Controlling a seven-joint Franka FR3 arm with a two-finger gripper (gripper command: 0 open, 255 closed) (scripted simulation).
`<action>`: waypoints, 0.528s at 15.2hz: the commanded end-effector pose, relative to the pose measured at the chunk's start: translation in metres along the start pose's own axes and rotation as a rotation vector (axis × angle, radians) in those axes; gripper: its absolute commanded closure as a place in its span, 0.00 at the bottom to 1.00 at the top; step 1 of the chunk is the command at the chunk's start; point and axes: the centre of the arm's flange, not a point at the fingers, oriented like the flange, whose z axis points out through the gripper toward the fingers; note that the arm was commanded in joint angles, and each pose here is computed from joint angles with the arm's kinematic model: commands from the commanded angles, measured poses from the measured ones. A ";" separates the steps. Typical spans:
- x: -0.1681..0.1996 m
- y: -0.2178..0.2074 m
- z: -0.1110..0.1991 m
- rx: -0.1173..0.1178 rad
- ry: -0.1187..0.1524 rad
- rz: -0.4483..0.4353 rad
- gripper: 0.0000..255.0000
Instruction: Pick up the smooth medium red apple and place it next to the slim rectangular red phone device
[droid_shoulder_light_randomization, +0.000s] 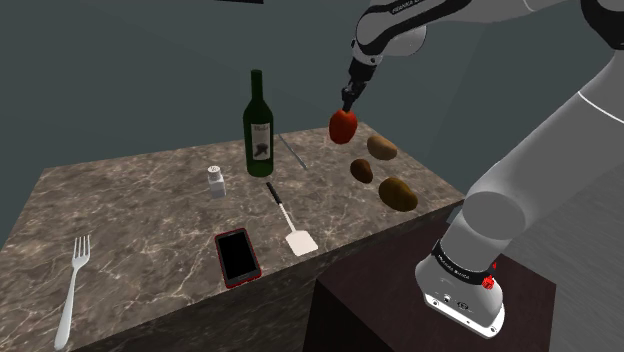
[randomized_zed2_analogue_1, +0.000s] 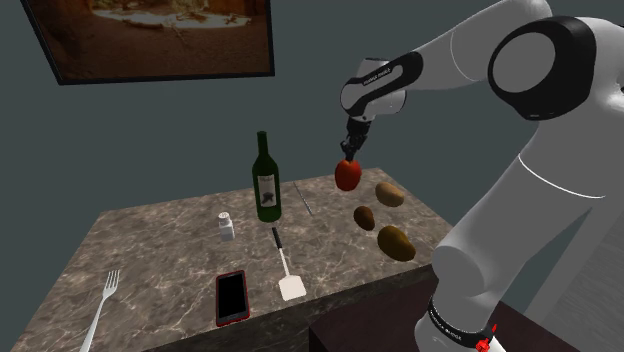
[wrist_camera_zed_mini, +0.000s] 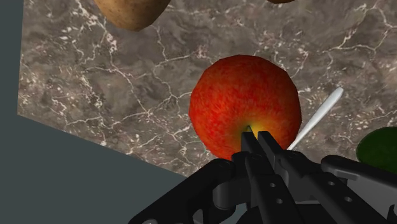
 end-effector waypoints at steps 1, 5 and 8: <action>0.001 0.000 -0.011 0.000 0.000 0.000 1.00; 0.006 0.000 -0.031 0.000 0.000 0.000 1.00; 0.009 0.001 -0.047 0.000 0.000 0.000 1.00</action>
